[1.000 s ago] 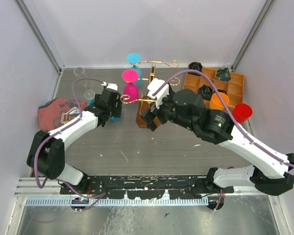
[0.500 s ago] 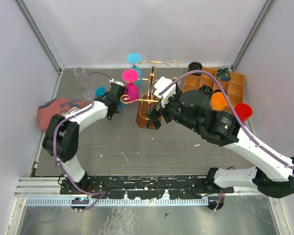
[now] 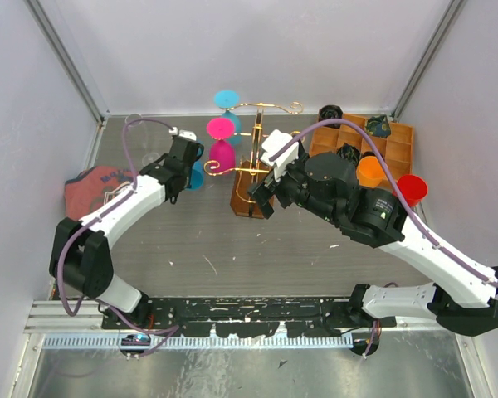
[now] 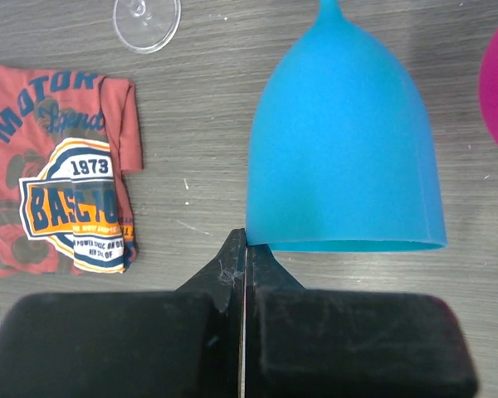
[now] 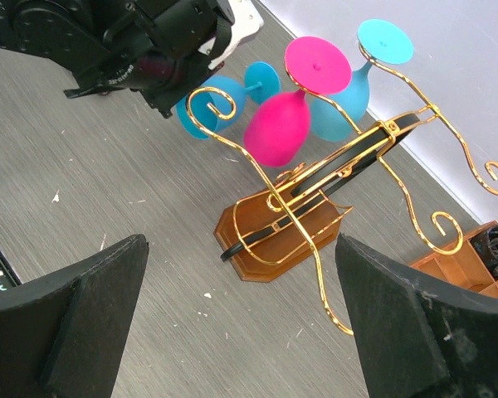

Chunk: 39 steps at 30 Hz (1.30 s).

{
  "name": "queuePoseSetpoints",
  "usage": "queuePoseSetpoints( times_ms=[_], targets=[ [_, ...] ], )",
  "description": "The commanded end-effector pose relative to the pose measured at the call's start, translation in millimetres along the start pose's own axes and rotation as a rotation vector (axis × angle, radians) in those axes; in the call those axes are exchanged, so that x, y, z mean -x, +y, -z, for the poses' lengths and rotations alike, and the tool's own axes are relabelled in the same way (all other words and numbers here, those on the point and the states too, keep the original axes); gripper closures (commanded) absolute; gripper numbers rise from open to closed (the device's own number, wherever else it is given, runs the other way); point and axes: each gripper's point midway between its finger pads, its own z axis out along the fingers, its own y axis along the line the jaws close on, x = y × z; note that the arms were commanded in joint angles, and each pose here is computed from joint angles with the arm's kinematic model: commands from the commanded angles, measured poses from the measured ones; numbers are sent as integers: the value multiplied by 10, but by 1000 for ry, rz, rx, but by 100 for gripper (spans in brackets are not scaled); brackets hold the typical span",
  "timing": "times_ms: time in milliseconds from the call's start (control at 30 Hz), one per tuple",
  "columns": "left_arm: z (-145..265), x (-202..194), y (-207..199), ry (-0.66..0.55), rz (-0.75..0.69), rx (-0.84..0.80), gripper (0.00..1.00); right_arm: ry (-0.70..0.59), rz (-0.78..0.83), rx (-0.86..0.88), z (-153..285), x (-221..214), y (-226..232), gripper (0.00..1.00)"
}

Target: Take the wine glass off the wine glass rack

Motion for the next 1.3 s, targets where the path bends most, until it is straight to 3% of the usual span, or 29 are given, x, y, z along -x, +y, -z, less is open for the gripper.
queuePoseSetpoints(
  times_ms=[0,233,767,1133,1267],
  targets=[
    [161,-22,169,28,36,-7,100,-64,-17,-16,66,148,-55,0],
    [317,-100,493,113,188,-75,100,-70,-28,-8,87,152,-41,0],
    [955,57,468,386,367,-195,100,-89,-43,11,94,193,-8,0],
    [1278,148,195,526,761,-448,100,-92,-61,11,117,188,-5,0],
    [1355,147,183,590,922,-451,100,-97,-71,10,123,188,-7,0]
  ],
)
